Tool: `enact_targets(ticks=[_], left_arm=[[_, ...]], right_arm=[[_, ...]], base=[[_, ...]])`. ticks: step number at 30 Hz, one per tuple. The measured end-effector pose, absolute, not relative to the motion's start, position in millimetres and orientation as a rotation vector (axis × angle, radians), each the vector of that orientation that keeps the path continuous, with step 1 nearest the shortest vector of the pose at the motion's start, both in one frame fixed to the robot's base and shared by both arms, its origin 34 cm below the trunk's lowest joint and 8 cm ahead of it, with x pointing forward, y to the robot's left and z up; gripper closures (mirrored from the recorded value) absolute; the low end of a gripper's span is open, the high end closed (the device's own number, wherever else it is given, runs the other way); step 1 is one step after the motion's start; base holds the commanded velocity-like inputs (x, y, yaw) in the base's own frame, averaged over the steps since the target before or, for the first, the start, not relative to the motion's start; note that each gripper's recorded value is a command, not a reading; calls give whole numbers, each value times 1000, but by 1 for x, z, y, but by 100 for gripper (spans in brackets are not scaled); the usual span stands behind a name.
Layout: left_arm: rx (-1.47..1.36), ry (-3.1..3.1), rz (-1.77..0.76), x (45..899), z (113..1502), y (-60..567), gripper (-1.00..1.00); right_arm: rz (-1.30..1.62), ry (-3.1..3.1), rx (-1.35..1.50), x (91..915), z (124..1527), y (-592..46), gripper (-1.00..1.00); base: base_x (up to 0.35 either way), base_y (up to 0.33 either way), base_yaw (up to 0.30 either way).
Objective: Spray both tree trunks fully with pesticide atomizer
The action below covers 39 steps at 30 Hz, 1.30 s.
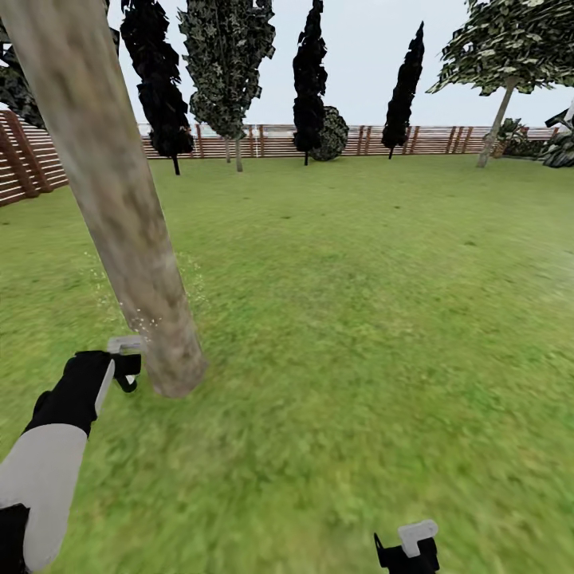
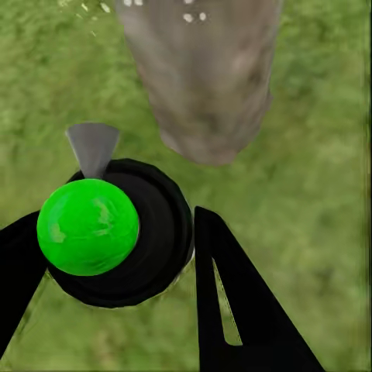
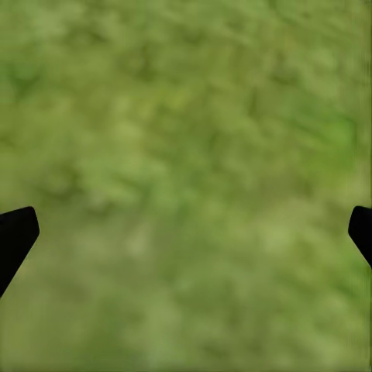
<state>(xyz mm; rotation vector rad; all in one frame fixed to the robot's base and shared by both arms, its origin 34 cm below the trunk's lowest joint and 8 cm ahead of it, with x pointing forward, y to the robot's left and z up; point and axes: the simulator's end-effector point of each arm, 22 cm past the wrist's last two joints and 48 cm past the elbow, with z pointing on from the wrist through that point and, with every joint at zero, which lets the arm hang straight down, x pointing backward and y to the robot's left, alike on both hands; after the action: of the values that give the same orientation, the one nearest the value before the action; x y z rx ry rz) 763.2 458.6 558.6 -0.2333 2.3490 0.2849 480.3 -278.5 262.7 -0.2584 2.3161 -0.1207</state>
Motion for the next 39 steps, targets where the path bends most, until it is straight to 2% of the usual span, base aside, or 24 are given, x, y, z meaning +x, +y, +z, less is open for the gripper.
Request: enact_targets(ticks=[5,13,18,23,29,35,39], left_arm=[[-169,2306,324,781,596,474,100],[-110,2294,168,795,606,433,100],[-176,2332,241,782,620,483,100],[-155,2308,185,796,632,455,100],[-173,2270,234,797,660,487,100],[-132,2256,158,805,679,458,100],[-163,2218,214,806,710,491,100]], right_arm=[[-122,2316,-259,480,263,-279,-100],[-121,2317,-259,480,262,-279,-100],[-121,2317,-259,480,262,-279,-100],[-121,2316,-259,480,263,-279,-100],[-121,2316,-259,480,263,-279,-100],[-121,2317,-259,480,263,-279,-100],[-121,2316,-259,480,263,-279,-100]], base=[[0,0,0],[0,0,0],[0,0,0],[0,0,0],[0,0,0],[0,0,0],[0,0,0]])
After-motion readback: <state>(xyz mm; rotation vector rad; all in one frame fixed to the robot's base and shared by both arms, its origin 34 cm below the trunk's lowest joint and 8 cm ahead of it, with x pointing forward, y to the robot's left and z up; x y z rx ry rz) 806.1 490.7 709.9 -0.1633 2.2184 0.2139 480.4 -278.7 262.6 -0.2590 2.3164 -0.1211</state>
